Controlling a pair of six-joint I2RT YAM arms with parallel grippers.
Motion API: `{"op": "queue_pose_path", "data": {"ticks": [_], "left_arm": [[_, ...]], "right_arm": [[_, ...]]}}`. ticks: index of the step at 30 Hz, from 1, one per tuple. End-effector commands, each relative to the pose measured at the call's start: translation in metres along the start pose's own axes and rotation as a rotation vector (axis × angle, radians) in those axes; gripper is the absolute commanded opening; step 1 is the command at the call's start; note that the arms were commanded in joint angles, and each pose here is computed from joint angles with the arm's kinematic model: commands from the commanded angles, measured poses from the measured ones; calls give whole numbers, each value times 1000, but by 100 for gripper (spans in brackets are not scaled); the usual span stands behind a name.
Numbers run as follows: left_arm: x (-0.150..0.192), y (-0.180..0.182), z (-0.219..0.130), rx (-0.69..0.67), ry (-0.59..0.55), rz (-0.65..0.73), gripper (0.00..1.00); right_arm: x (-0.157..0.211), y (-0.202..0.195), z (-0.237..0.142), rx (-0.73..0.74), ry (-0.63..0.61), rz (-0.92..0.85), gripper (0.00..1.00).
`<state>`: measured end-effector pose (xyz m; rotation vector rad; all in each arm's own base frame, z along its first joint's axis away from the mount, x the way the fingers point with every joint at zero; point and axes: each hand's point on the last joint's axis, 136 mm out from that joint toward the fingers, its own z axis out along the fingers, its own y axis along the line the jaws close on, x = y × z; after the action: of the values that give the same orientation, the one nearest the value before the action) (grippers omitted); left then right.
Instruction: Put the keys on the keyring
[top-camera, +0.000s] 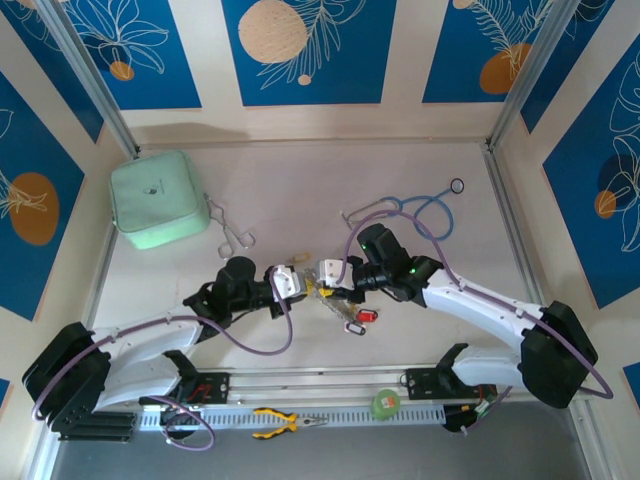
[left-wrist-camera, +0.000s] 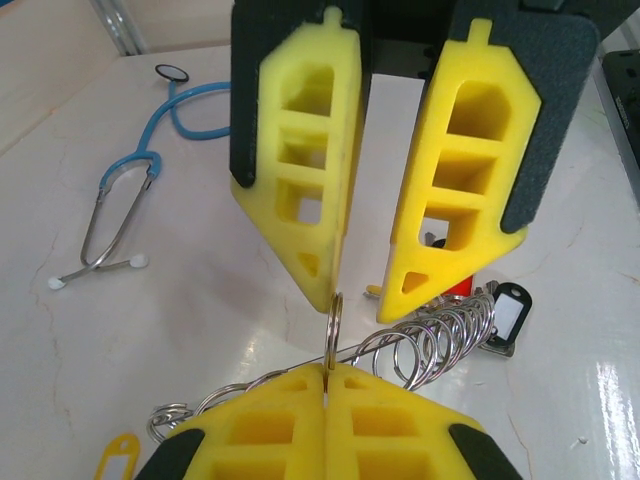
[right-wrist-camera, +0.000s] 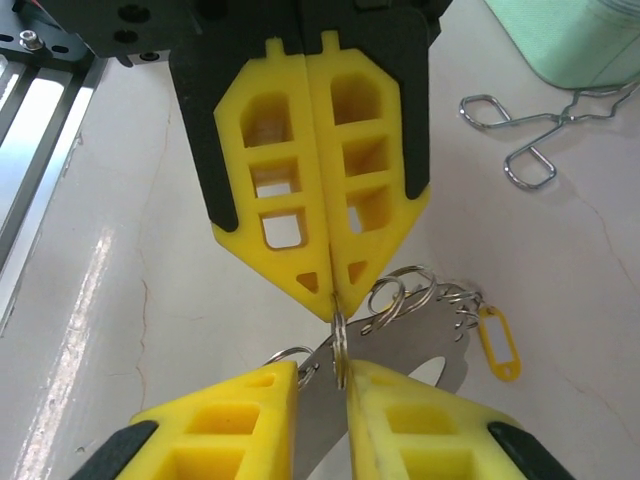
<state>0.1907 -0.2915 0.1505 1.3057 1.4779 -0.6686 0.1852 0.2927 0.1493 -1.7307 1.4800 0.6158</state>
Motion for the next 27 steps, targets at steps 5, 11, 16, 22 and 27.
{"op": "queue_pose_path", "data": {"ticks": [5,11,16,22,27], "left_arm": [[-18,-5,-1,28,-43,38,0],[-16,-5,-1,29,-39,26,0],[-15,-4,2,25,-40,2,15],[-16,-3,3,19,-43,1,17],[-20,-1,0,8,-60,-5,0]], "right_arm": [[-19,-1,1,-29,-60,-17,8],[-20,2,1,-49,-73,-8,0],[-26,3,0,-59,-105,-1,0],[-30,3,-1,-63,-117,-4,0],[-25,0,2,-50,-95,9,0]]}}
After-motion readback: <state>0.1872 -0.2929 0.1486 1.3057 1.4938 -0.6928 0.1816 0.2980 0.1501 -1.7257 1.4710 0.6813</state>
